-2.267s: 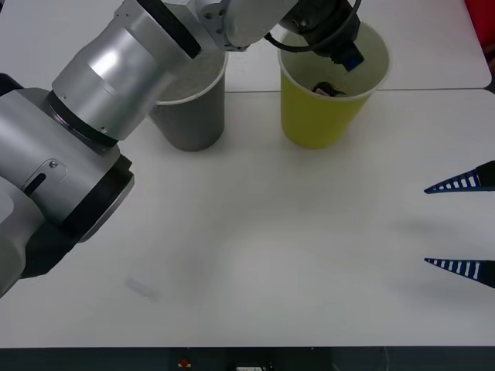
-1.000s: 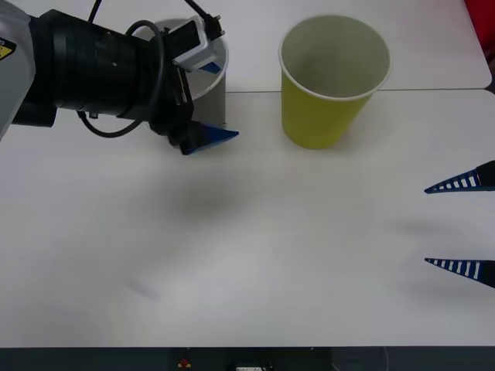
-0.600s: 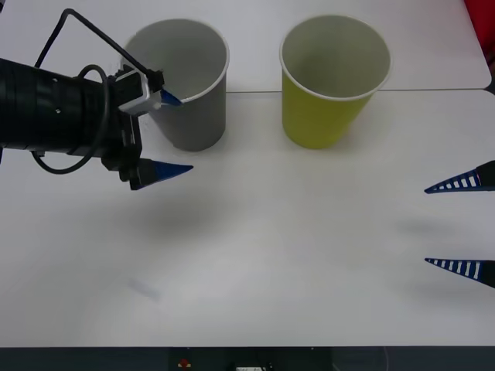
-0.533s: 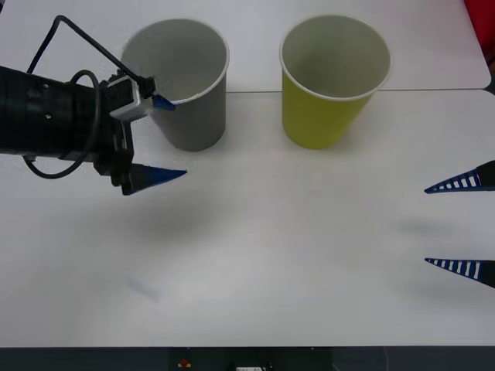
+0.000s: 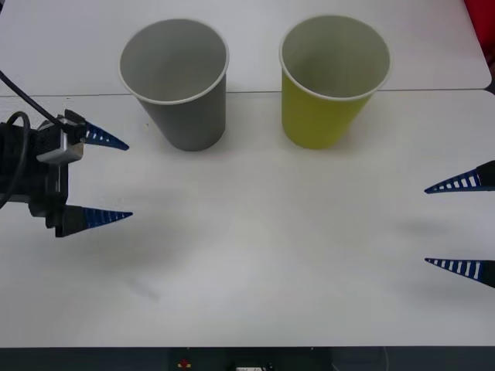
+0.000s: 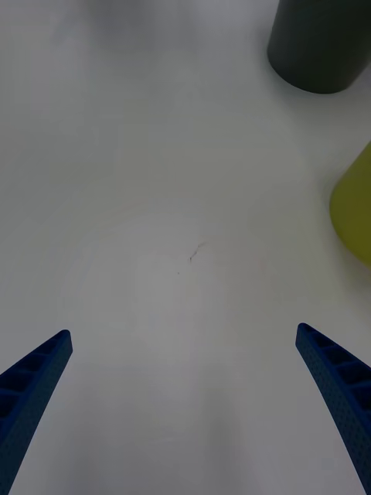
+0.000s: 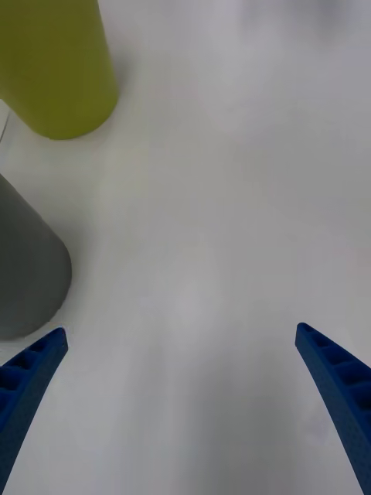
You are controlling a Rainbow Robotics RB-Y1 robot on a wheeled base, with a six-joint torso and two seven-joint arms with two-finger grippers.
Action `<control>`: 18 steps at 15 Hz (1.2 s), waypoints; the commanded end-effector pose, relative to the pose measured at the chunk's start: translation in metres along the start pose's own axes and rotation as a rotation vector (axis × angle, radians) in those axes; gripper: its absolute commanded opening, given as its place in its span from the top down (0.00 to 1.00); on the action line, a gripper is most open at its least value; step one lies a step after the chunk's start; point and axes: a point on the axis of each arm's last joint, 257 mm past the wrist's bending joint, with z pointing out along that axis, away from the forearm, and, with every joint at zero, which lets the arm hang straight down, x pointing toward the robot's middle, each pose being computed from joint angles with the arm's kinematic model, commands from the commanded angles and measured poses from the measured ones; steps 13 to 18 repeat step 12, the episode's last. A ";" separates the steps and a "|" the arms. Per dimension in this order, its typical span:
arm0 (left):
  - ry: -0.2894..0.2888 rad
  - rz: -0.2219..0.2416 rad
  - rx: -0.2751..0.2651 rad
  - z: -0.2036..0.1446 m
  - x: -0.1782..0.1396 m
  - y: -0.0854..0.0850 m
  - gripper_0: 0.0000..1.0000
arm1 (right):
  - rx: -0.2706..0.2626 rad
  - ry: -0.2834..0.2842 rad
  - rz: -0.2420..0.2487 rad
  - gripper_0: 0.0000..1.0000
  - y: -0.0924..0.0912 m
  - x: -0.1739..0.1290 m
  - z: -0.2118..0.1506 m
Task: Put the can into the green bin and the plastic bottle into the gray bin
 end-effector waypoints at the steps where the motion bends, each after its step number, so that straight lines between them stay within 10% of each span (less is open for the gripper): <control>1: 0.011 -0.025 0.014 -0.010 0.010 -0.014 0.00 | 0.000 0.000 0.000 0.00 0.000 0.000 0.000; 18: 0.056 -0.043 0.007 -0.021 0.031 -0.033 0.00 | 0.000 0.000 0.000 0.00 0.000 0.000 0.000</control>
